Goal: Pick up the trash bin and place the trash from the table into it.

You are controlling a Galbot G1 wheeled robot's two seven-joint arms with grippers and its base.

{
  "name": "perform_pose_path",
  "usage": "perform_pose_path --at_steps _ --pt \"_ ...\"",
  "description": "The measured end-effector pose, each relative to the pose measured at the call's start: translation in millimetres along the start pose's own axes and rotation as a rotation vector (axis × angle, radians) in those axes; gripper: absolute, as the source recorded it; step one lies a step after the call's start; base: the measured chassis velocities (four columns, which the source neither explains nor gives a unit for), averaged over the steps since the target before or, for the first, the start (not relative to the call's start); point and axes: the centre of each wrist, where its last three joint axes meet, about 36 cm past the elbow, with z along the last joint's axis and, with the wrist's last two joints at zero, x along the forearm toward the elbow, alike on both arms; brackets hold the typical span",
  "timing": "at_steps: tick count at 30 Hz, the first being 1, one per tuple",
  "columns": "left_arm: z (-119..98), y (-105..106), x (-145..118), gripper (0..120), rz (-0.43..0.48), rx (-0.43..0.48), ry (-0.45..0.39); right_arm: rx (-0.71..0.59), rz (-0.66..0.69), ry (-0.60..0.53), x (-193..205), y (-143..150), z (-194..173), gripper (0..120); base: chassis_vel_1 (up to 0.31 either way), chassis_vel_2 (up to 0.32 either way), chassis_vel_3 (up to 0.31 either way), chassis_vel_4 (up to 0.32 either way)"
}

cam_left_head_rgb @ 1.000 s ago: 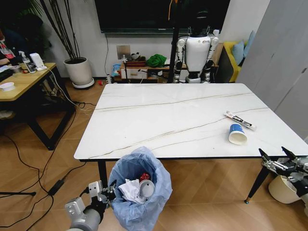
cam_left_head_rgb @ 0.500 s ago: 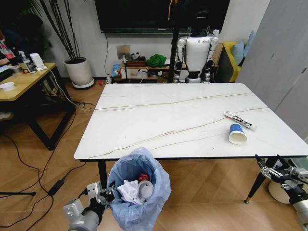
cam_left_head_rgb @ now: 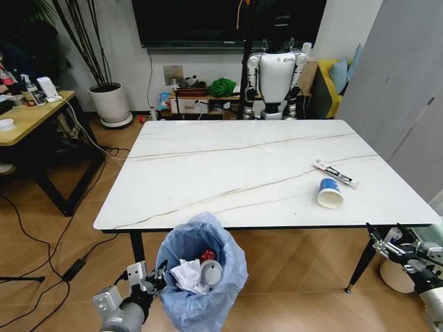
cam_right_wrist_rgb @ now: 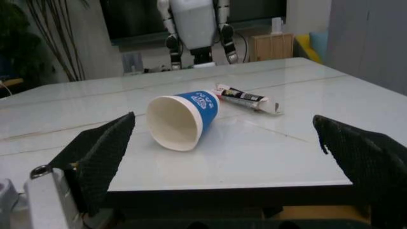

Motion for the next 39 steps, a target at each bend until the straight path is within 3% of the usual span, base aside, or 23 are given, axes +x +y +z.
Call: perform_pose_path --at_steps 39 --pt "6.1 -1.6 3.8 0 0.001 -0.009 0.025 0.030 -0.053 0.009 -10.0 5.8 -1.0 100 -0.063 -0.058 0.061 0.058"
